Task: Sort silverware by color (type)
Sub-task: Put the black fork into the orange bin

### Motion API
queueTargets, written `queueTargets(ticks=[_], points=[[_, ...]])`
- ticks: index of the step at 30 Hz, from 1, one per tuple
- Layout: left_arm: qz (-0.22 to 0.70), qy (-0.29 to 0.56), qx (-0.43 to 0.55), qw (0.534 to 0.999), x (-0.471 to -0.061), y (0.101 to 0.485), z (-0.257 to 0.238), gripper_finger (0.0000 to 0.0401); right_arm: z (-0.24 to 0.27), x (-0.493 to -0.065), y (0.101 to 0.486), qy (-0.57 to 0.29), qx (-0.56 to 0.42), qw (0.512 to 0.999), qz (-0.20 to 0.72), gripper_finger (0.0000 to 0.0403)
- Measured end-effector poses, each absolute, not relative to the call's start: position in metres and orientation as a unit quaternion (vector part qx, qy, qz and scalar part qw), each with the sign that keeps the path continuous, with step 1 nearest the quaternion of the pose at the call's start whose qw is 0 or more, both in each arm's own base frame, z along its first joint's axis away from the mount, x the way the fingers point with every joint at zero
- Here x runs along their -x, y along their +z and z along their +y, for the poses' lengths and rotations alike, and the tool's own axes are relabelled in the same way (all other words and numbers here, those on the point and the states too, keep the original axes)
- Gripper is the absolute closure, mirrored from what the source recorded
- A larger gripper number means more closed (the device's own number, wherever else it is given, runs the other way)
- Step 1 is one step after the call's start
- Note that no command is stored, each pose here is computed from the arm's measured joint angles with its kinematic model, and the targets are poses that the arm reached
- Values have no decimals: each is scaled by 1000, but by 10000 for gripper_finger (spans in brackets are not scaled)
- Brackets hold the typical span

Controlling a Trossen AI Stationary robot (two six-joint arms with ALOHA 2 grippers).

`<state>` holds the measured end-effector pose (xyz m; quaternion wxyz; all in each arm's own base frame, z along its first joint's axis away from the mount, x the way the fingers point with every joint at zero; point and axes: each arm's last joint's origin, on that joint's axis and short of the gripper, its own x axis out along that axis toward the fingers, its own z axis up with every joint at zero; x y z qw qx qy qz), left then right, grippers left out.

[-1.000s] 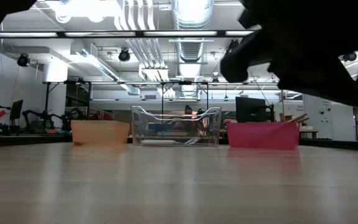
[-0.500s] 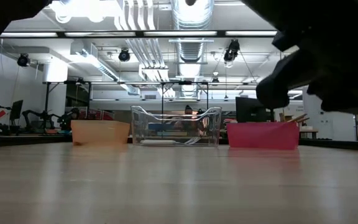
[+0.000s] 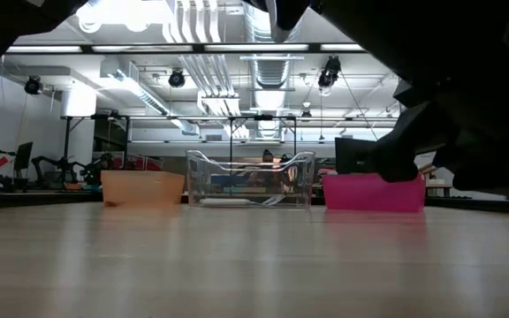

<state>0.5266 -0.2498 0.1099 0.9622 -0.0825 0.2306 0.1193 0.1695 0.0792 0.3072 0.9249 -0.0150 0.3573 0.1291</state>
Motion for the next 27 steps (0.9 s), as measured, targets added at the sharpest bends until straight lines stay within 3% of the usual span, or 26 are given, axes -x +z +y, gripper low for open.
queueTargets(ticks=[8,14,27], points=[[227,117,89,963,-530,111,-245,224,79,-170,307,129,15,925,357,365],[235,52,121,963,-538,101,-239,228,79,-170,307,129,15,925,357,365],[238,85,142,957,-541,95,-230,228,79,-169,307,129,15,925,357,365]])
